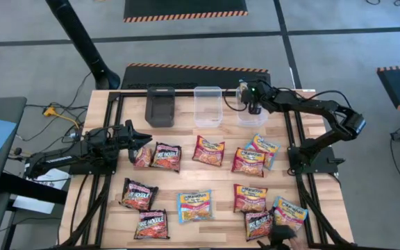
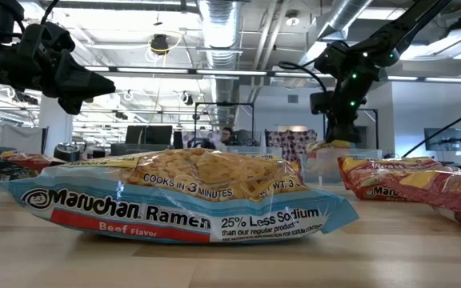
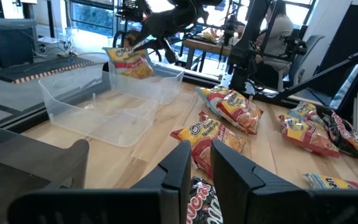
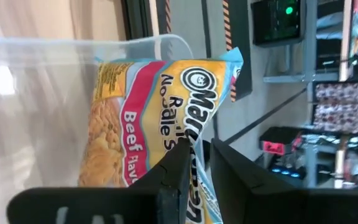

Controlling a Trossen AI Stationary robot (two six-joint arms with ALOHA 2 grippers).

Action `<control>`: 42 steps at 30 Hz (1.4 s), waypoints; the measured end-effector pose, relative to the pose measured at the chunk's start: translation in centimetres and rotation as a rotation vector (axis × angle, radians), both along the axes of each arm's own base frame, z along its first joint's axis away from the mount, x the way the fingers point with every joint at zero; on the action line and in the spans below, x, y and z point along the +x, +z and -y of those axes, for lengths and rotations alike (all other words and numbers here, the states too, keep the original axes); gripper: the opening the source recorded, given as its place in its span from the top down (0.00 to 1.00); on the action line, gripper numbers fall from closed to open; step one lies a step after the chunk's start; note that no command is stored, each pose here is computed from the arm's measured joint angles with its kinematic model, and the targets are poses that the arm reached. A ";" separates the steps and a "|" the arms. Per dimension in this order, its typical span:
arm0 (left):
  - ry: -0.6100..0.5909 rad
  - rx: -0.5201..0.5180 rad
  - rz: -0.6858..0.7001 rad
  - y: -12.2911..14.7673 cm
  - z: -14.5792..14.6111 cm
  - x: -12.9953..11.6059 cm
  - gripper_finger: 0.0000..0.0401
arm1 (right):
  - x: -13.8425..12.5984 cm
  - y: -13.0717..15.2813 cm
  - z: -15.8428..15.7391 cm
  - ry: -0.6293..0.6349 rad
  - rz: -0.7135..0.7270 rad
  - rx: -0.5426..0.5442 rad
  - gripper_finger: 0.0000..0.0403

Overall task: Sort Maruchan noodles
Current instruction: Put the light blue noodle pack into the right transparent bin

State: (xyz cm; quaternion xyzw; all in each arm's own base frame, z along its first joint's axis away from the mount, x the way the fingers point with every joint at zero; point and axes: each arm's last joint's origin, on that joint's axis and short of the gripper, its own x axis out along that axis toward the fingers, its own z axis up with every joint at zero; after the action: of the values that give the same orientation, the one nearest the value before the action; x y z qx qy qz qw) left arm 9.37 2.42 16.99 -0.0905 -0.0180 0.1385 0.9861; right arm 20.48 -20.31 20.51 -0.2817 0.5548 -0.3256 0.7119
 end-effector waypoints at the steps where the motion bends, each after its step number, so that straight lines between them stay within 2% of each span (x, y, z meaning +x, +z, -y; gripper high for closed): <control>1: 0.000 0.003 -0.001 0.0 0.0 0.0 0.87 | 0.0 0.0 0.0 -0.009 0.015 0.005 0.78; 14: 0.000 0.007 -0.002 0.0 0.0 0.0 0.87 | -0.3 0.0 0.3 -0.048 0.050 0.015 0.78; 18: 0.000 0.007 -0.002 0.0 0.0 0.0 0.87 | -0.3 0.0 0.3 -0.104 0.115 0.028 0.78; 25: 0.000 0.007 -0.002 0.0 0.0 0.0 0.87 | -0.8 -0.3 0.3 -0.187 0.226 0.143 0.78; 42: -0.001 0.005 -0.002 0.0 0.0 0.0 0.87 | -0.7 3.4 1.2 -0.333 0.354 0.269 0.78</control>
State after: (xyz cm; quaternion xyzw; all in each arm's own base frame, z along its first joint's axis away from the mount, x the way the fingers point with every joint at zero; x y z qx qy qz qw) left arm 9.37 2.42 16.99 -0.0878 -0.0174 0.1380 0.9864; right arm 19.81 -21.54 23.87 -0.0283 0.4988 -0.4057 0.7654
